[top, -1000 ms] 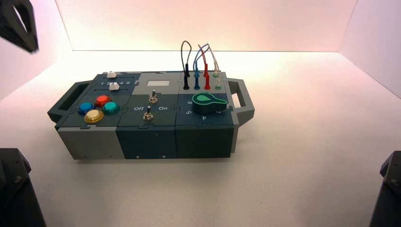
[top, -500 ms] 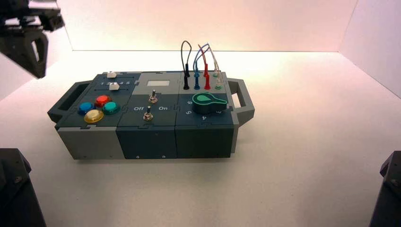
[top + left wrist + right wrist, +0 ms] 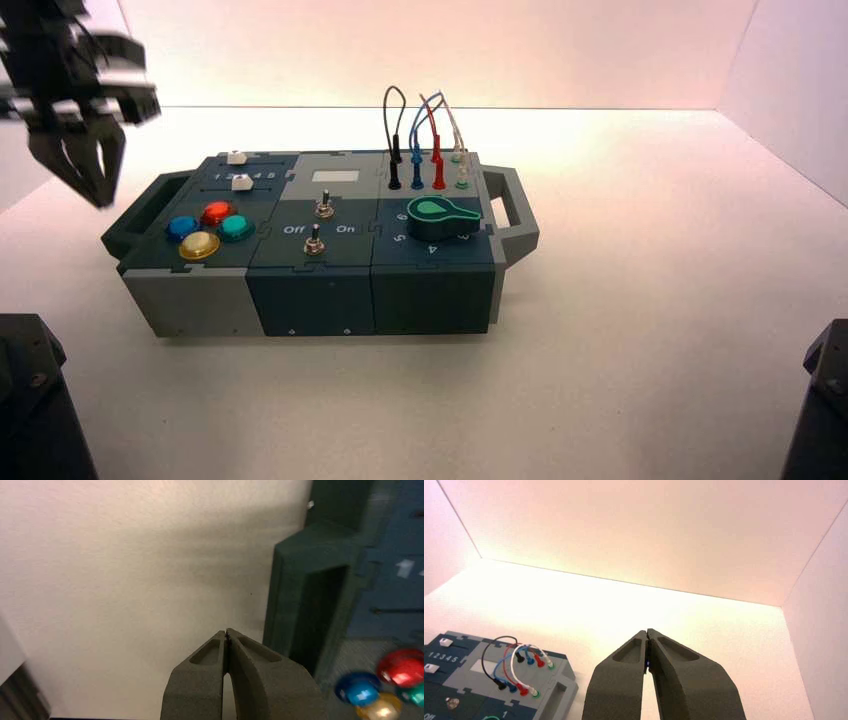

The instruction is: Flip the top switch off with the right gripper.

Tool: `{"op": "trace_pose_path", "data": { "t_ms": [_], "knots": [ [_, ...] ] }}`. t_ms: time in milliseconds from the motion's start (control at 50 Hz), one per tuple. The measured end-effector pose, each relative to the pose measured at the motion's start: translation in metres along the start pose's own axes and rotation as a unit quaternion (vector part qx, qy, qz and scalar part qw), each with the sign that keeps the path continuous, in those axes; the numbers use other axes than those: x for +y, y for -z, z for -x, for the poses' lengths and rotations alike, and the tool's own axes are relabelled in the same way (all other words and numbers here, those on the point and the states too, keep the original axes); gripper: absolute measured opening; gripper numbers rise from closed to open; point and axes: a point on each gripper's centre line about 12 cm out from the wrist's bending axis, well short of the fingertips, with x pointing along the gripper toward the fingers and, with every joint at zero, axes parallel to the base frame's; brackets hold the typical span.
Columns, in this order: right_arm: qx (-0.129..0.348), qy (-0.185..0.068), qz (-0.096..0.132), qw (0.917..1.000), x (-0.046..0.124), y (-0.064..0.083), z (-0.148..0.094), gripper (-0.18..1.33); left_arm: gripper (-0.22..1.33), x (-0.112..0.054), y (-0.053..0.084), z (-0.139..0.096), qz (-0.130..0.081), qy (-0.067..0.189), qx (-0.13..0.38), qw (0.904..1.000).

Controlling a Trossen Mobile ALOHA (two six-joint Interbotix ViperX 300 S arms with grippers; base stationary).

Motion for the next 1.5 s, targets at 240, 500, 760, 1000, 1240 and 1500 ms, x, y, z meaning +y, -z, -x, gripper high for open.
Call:
{"op": "trace_pose_path", "data": {
  "t_ms": [240, 500, 760, 1000, 1240, 1500],
  "knots": [
    [-0.003, 0.0, 0.0, 1.0, 0.0, -0.001, 0.001, -0.14, -0.16, -0.01, -0.006, -0.017, -0.019, -0.002, 0.007, 0.9998],
    [-0.002, 0.0, -0.001, 1.0, 0.0, -0.001, 0.0, -0.14, -0.16, -0.026, -0.008, -0.017, -0.046, -0.004, 0.004, 0.9989],
    [-0.002, 0.0, -0.001, 1.0, 0.0, -0.001, 0.0, -0.14, -0.16, -0.064, -0.015, -0.009, -0.091, 0.003, -0.009, 0.9958],
    [0.002, 0.0, -0.002, 1.0, 0.0, 0.0, 0.0, -0.14, -0.16, -0.101, -0.02, 0.002, -0.124, 0.019, -0.015, 0.992],
    [0.006, 0.0, -0.002, 1.0, 0.0, 0.001, 0.0, -0.14, -0.16, -0.127, -0.018, 0.012, -0.151, 0.031, -0.019, 0.9879],
    [0.044, -0.008, -0.017, 0.9989, 0.002, 0.006, -0.007, -0.14, -0.16, -0.144, -0.015, 0.017, -0.171, 0.035, -0.021, 0.9844]
  ]
}}
